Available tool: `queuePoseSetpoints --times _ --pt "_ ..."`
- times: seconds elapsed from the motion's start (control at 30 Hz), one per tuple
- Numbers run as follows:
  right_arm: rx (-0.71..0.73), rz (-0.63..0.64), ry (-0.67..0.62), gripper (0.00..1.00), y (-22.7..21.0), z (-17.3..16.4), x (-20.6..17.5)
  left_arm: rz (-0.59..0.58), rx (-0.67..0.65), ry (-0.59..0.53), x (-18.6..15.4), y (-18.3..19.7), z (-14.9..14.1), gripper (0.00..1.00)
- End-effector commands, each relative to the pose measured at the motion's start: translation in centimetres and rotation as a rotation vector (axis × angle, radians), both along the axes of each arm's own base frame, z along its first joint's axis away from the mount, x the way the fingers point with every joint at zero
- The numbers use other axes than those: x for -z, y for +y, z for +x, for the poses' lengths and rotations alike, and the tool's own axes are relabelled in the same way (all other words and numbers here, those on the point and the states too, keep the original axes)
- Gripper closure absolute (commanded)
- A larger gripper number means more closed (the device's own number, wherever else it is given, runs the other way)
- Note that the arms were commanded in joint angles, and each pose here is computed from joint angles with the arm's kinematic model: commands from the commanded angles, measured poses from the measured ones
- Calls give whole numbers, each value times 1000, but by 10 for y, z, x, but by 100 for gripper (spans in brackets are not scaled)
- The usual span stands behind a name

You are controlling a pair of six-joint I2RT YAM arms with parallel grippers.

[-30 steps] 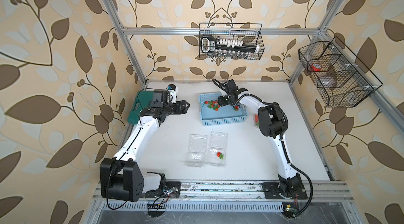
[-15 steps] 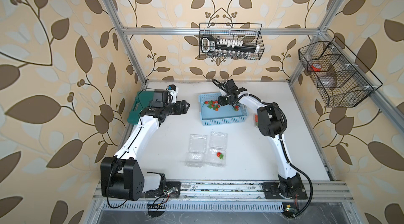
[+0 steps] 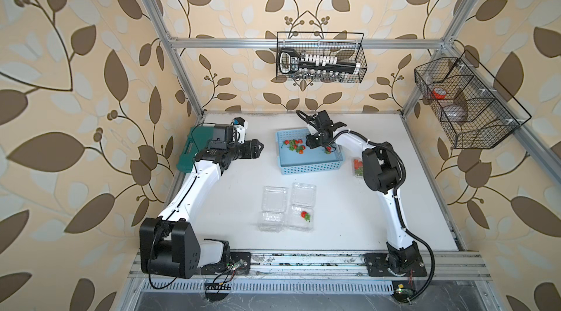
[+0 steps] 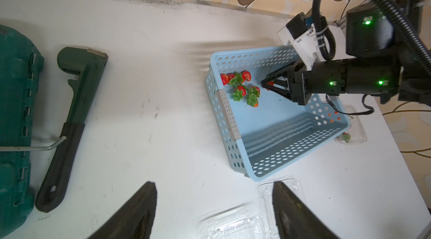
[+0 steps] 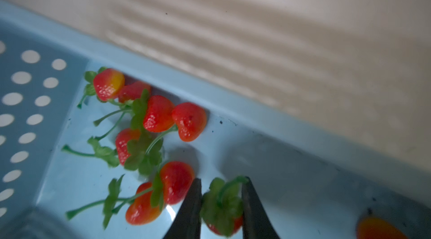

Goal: Pack strawberries into containers
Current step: Pick up the strawberry from the packing box.

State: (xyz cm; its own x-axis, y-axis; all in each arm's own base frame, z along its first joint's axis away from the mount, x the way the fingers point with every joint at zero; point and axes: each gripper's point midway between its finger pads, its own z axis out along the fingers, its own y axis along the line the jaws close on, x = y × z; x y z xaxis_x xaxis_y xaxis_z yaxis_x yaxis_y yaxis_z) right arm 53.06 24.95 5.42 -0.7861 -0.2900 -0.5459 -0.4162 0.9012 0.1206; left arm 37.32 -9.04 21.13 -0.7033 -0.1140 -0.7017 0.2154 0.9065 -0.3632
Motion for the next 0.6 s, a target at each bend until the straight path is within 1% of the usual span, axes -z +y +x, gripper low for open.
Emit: queuePoseSetpoints --times 0.0,0.07,0.13,0.2,0.3,0.4,0.47,0.53,0.57 --pt "-18 46 -87 81 3 -11 -62 7 21 -51 -14 -3 -3 21" --pt "-32 77 -85 81 4 -25 -77 4 20 -52 -15 -3 -3 21" --pt "-54 104 -80 81 8 -47 -89 6 19 -54 -15 -3 -3 20" --pt "-86 118 -91 81 16 -75 -103 6 19 -56 -16 -3 -3 21" --pt "-155 165 -81 81 35 -129 -115 5 21 -59 -17 -3 -3 21" --pt "-227 182 -23 81 54 -191 -106 6 20 -57 -17 -3 -3 21" --pt "-279 183 44 80 67 -237 -91 7 16 -60 -18 -2 -3 20" --pt "-318 178 102 80 77 -274 -74 7 18 -62 -18 -2 -3 21" --pt "-327 152 119 80 77 -287 -65 7 18 -58 -18 -2 -3 21"
